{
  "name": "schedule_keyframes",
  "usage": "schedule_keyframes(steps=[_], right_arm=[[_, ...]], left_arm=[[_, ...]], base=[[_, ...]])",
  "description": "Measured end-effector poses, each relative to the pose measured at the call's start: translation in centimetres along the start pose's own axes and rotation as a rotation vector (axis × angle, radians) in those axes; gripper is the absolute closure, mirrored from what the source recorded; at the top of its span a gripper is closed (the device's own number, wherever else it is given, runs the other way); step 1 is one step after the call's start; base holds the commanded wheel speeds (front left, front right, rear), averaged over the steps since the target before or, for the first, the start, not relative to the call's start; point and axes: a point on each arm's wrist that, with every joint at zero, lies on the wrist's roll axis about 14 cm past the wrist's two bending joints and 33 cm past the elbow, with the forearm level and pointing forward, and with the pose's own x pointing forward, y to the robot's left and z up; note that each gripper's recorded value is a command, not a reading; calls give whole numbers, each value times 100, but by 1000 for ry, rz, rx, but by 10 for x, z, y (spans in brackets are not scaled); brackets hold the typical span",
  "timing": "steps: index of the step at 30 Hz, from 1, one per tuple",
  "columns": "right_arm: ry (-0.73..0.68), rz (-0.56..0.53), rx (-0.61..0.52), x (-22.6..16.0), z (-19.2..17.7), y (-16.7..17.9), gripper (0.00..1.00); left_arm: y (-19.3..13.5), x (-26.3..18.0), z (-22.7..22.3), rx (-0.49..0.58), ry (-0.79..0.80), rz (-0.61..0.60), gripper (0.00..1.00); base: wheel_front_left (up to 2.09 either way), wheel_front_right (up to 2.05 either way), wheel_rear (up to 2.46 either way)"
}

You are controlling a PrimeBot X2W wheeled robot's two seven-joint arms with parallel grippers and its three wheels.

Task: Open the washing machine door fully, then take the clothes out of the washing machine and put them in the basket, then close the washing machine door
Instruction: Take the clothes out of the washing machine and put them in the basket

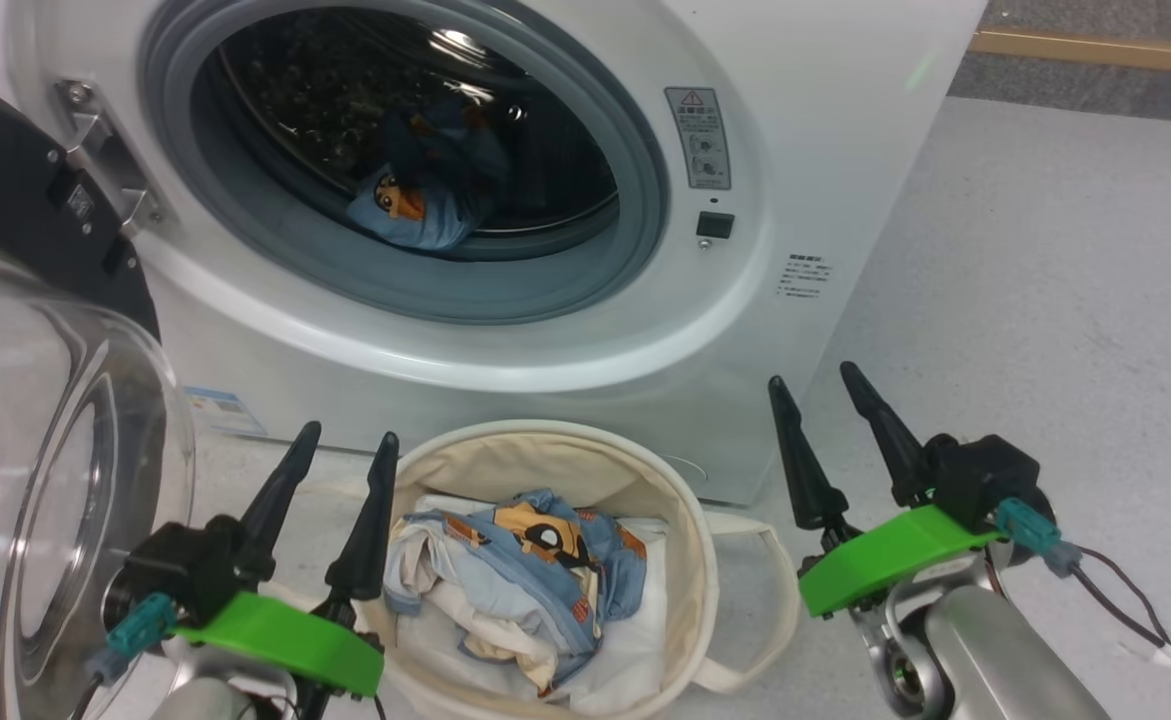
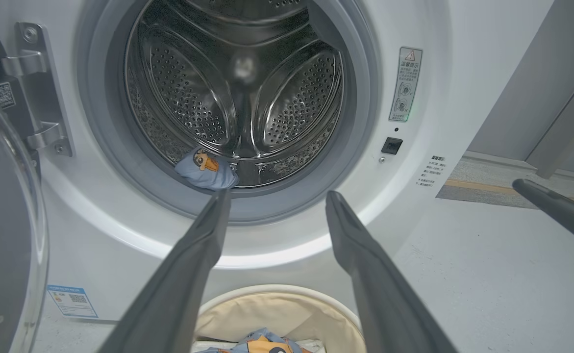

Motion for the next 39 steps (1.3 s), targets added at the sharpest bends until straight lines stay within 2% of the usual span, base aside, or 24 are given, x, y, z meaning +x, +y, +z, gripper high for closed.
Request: schedule_keyframes(steps=[7,13,22,28,39], right_arm=[[4,-26,-8,-3,2,-8,0],[17,-33,4,-3,-3,-10,0],[56,-63,22,-4,-20,-23,0],[71,-95,23,1,-31,-37,0],[125,-190,34,-6,-60,-67,0]], left_arm=[[-3,5,-4,-23,8,-9,0],[12,23,-24,-13,64,27,0],[17,115,-37,83,103,7,0],[32,170,-59,157,159,25,0],[55,236,-104,211,267,60,0]], base=[[0,0,0],[0,0,0],[0,0,0],[0,0,0],[0,0,0]])
